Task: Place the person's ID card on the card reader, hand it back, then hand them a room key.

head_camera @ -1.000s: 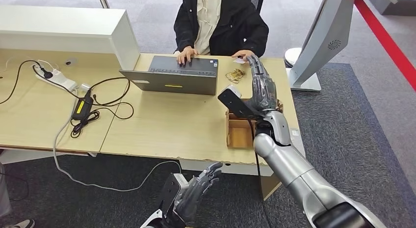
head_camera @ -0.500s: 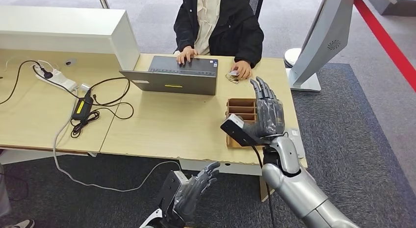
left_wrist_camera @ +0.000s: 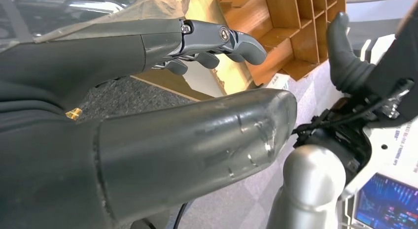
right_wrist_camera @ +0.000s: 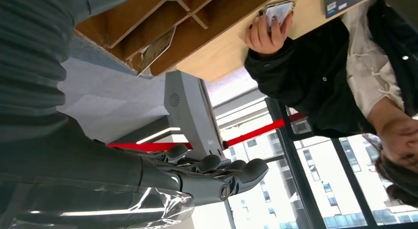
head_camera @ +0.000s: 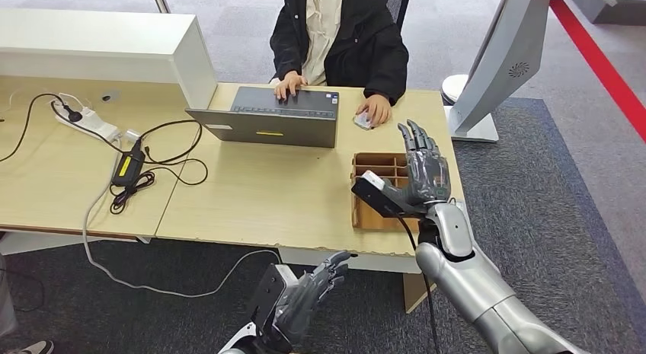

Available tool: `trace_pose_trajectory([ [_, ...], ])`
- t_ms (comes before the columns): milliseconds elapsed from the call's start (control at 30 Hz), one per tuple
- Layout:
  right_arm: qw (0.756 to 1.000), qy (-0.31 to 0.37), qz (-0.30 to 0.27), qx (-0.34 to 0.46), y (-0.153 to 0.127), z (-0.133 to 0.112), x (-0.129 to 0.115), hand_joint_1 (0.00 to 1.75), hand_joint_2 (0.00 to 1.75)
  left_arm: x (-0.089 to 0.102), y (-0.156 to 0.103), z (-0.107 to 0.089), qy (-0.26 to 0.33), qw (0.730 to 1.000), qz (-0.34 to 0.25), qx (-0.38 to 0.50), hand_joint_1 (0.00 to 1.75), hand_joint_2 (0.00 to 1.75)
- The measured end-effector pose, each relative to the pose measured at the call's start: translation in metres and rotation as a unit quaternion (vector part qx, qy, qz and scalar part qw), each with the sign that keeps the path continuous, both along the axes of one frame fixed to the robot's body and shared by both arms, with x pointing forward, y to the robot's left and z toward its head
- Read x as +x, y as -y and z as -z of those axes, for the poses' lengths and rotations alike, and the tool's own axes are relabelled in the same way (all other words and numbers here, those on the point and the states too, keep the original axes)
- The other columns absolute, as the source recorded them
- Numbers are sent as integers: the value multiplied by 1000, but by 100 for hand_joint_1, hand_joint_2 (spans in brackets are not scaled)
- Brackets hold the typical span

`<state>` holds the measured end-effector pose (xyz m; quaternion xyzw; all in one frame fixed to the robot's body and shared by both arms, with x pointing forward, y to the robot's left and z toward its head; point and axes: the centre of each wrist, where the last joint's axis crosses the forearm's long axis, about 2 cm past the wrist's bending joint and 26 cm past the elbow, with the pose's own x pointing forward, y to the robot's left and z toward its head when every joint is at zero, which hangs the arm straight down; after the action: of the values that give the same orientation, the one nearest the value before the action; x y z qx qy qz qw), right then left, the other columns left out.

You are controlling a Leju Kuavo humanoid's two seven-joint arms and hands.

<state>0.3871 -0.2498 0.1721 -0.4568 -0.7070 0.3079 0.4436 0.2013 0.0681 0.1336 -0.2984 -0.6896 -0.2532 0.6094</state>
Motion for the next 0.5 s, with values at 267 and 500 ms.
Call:
trace_pose_trajectory([
  [267,999,-31,21,-21,11,6,14,0,175,0,2,-2,3,1000,4,-1,0,0],
  [500,998,-49,27,-18,14,12,18,0,175,0,2,-2,7,1000,3,3,0,0],
])
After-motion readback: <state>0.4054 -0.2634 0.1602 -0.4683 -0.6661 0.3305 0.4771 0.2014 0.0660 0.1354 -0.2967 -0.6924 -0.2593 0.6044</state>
